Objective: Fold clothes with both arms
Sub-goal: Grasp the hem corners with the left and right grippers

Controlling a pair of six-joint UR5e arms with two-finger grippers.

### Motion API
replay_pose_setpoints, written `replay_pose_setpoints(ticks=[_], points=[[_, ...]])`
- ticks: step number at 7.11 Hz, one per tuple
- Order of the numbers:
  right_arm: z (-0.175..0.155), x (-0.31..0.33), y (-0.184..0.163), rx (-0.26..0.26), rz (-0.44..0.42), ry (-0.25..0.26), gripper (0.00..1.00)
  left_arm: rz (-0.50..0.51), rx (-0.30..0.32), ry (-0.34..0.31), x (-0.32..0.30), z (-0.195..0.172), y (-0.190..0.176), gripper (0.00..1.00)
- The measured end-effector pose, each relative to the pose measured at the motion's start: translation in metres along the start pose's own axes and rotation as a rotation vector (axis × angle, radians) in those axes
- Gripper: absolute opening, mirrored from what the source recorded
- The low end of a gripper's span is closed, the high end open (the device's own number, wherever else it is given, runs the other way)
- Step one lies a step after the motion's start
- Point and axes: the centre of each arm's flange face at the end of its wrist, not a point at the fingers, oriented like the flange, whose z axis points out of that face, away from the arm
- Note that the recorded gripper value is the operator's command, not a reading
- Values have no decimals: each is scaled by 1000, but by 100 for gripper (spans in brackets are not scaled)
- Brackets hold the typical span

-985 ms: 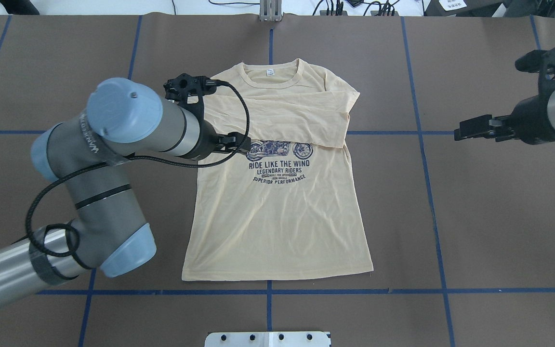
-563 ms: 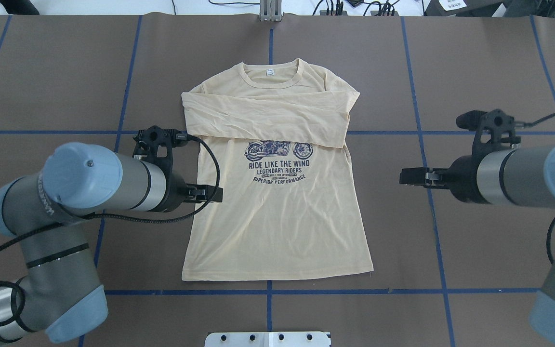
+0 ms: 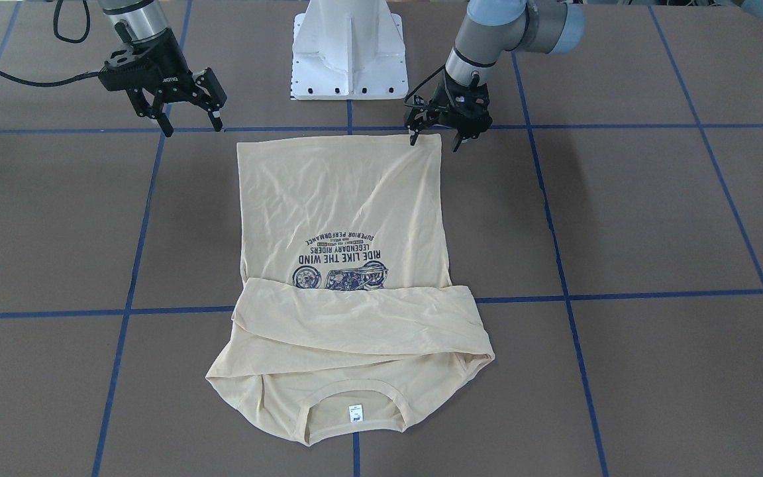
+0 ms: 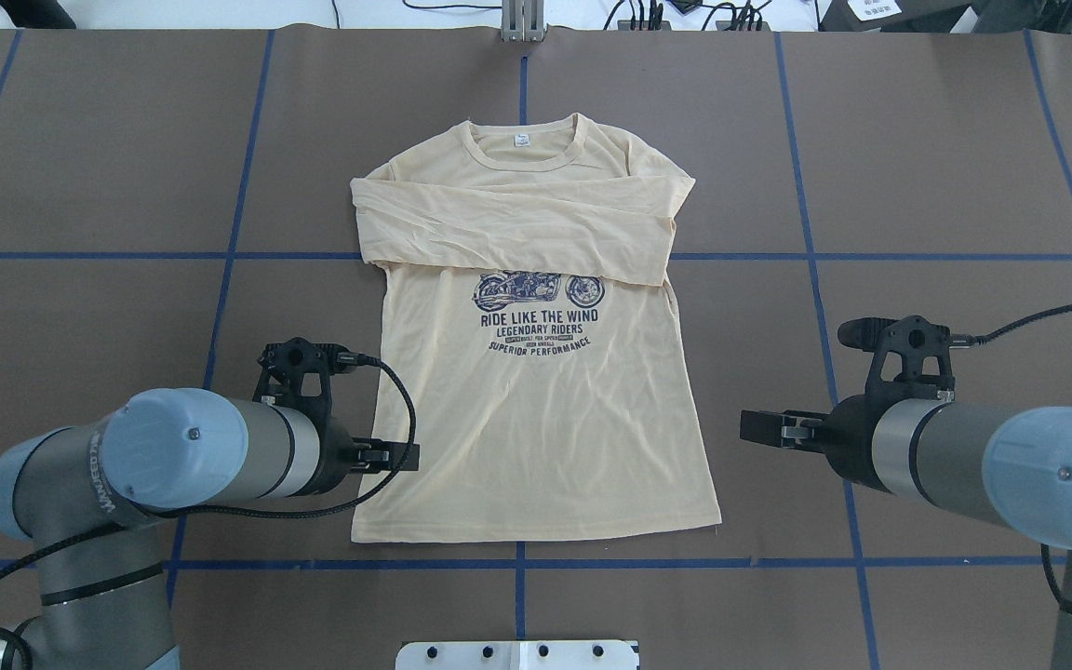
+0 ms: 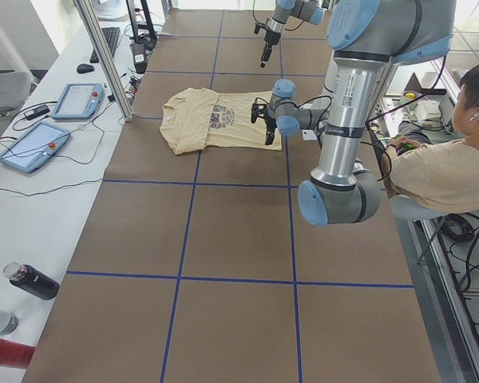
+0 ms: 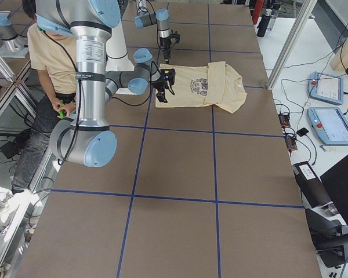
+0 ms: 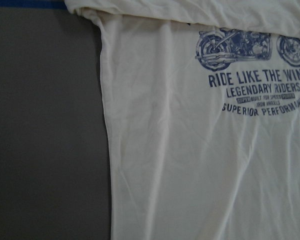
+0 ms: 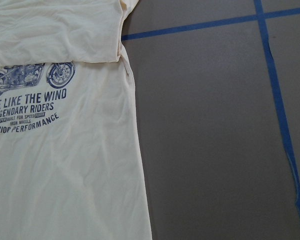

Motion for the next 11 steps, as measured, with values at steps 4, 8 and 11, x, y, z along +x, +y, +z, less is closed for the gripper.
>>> replay_pose_setpoints(ticks=[4, 8, 11], points=[[0, 0, 2, 5, -1, 1, 100, -32, -28, -22, 0, 16, 28, 70], [1, -1, 3, 4, -3, 2, 100, -36, -36, -46, -12, 21, 31, 39], [2, 0, 4, 4, -3, 4, 100, -45, -39, -45, -11, 21, 33, 38]])
